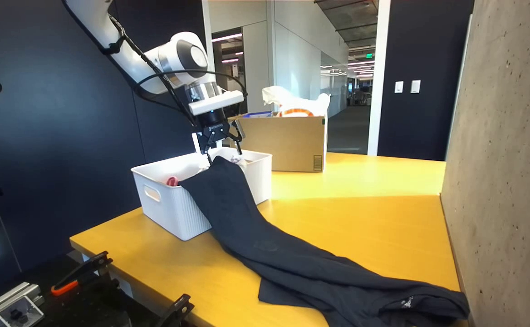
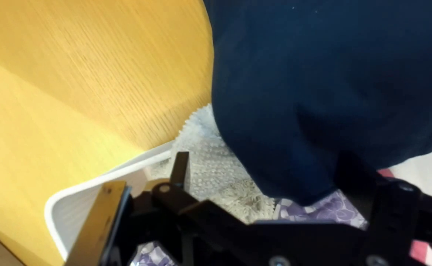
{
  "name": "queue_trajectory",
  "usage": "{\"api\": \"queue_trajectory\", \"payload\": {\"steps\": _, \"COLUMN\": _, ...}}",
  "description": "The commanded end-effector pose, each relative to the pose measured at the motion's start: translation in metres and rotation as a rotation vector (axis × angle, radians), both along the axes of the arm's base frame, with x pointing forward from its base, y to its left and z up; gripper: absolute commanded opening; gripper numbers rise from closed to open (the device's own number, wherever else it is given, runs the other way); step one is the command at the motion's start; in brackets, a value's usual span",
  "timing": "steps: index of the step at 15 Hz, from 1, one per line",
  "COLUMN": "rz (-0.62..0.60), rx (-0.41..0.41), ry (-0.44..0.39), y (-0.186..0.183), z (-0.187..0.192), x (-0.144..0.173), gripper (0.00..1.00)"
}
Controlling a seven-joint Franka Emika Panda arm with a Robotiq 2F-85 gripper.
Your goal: Fold the t-shirt then put it in the storage container.
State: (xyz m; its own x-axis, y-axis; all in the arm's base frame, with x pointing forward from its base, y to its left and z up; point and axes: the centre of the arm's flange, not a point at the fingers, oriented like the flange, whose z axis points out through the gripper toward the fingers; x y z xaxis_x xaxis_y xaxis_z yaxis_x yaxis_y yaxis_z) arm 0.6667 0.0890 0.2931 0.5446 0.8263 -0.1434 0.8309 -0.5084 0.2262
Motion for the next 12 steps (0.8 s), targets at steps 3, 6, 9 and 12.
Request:
{"api": "queue_trajectory", "payload": {"steps": 3, "rz": 0.044, "rx": -0.007, "ry": 0.048, "y": 0.020, "z": -0.006, "x": 0.000, "gripper": 0.77}}
{"api": "queue_trajectory", "payload": {"steps": 6, "rz": 0.049, "rx": -0.012, "ry": 0.052, "y": 0.023, "z": -0.008, "x": -0.002, "gripper": 0.58}}
{"api": "queue_trajectory", "payload": {"steps": 9, "rz": 0.042, "rx": -0.019, "ry": 0.045, "y": 0.023, "z": -0.007, "x": -0.006, "gripper": 0.35}}
{"api": "queue_trajectory", "payload": {"steps": 12, "rz": 0.036, "rx": -0.023, "ry": 0.039, "y": 0.025, "z": -0.001, "x": -0.013, "gripper": 0.12}}
